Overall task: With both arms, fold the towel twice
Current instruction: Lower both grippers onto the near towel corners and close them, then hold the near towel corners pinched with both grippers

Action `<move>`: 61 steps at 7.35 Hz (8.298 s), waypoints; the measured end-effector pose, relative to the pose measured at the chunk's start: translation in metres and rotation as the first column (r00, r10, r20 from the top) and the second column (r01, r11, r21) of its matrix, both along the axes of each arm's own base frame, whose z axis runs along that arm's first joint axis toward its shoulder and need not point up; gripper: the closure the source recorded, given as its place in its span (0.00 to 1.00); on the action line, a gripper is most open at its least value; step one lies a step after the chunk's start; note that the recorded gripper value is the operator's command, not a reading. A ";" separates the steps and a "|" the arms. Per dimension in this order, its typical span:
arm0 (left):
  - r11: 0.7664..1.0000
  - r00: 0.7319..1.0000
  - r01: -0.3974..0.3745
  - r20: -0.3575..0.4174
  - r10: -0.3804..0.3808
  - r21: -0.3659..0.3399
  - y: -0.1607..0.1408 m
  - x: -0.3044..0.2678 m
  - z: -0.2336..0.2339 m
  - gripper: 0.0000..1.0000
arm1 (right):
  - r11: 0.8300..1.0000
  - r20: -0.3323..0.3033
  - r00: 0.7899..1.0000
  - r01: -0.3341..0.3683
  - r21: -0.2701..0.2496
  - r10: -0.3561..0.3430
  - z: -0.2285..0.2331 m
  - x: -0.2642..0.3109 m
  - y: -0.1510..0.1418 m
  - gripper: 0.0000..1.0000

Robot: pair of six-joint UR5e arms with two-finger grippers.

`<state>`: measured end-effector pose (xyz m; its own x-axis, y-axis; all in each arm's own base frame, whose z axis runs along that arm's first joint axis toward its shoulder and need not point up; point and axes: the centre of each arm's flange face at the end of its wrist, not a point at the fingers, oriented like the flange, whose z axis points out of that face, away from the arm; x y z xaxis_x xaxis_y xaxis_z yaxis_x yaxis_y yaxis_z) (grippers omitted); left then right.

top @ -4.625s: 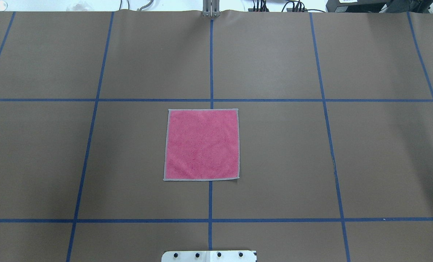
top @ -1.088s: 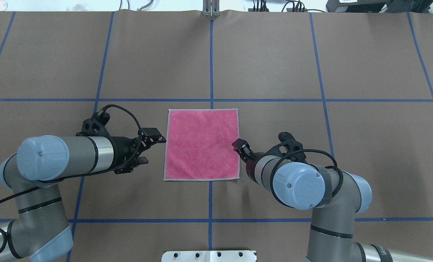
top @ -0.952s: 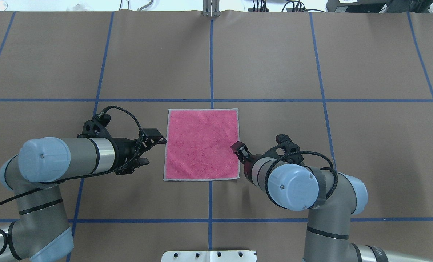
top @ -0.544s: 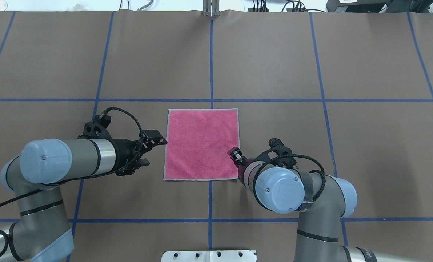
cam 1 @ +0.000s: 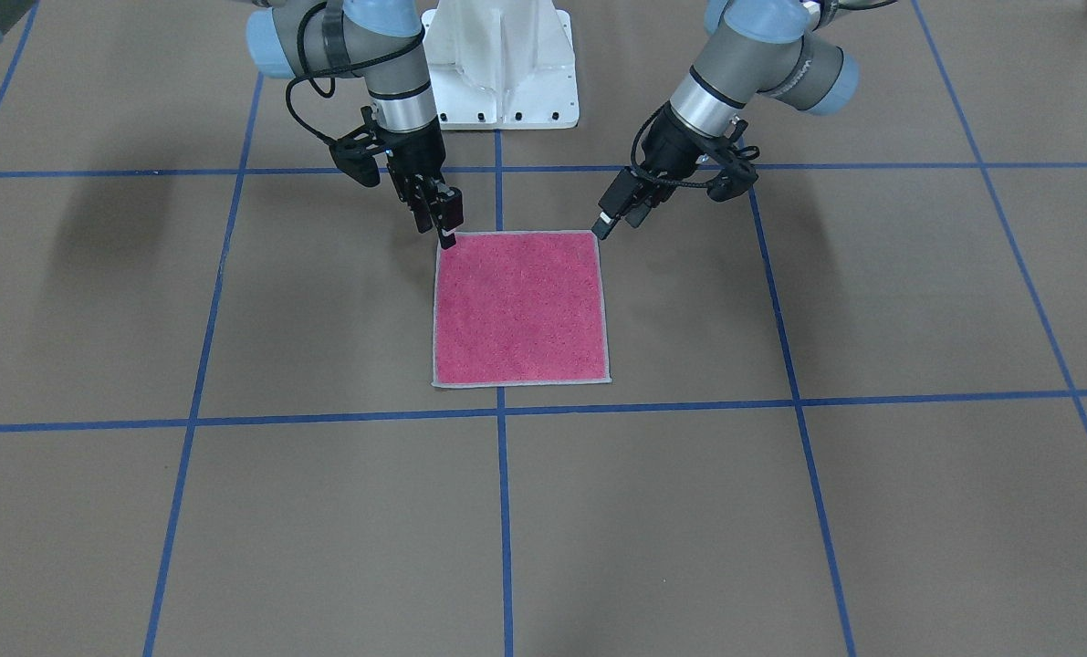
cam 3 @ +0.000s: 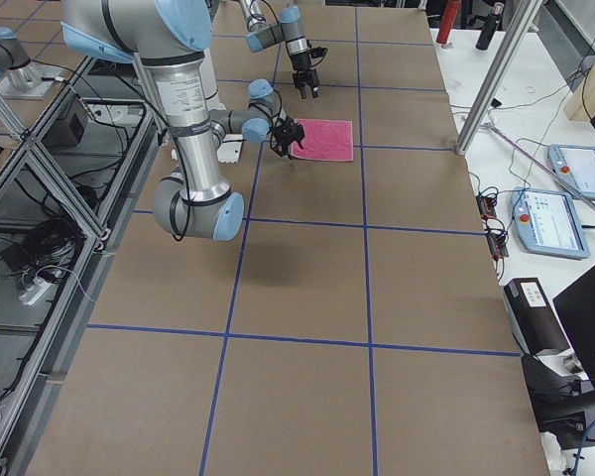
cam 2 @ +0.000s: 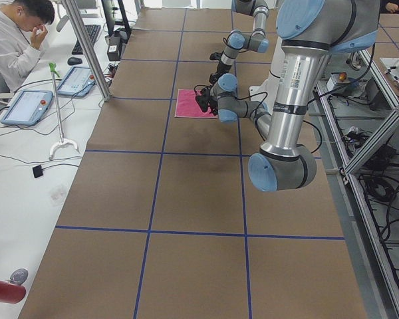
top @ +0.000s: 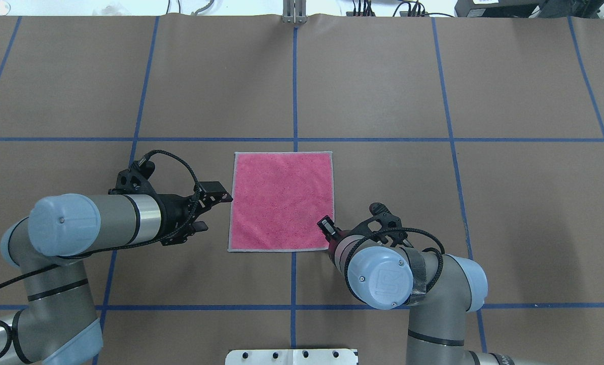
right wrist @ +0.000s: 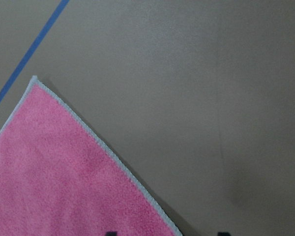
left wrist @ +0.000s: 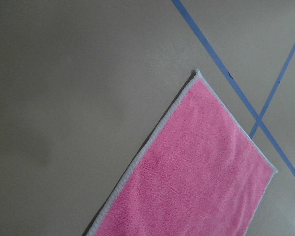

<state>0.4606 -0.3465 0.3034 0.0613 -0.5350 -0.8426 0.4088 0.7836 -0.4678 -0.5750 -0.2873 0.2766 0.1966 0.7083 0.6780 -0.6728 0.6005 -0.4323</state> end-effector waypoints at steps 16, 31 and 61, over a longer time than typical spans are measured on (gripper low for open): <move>1.000 0.999 -0.008 0.049 0.008 -0.005 0.026 0.057 0.017 0.41 | 0.996 0.055 0.995 -0.086 0.021 0.085 -0.022 0.011 -0.015 1.00; 0.999 0.997 -0.040 0.060 0.040 0.007 0.038 0.083 0.012 0.38 | 0.995 0.060 0.993 -0.102 0.022 0.101 -0.024 0.017 -0.024 1.00; 0.992 0.967 -0.123 0.227 0.113 0.029 0.042 0.092 -0.008 0.49 | 0.995 0.052 0.994 -0.102 0.020 0.101 -0.018 0.018 -0.023 1.00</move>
<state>0.5530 -0.3048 0.2953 0.3125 -0.4768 -0.8216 0.4030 0.8497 -0.3399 -0.5571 -0.3099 0.2583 0.0897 0.7070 0.7015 -0.7083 0.5404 -0.4542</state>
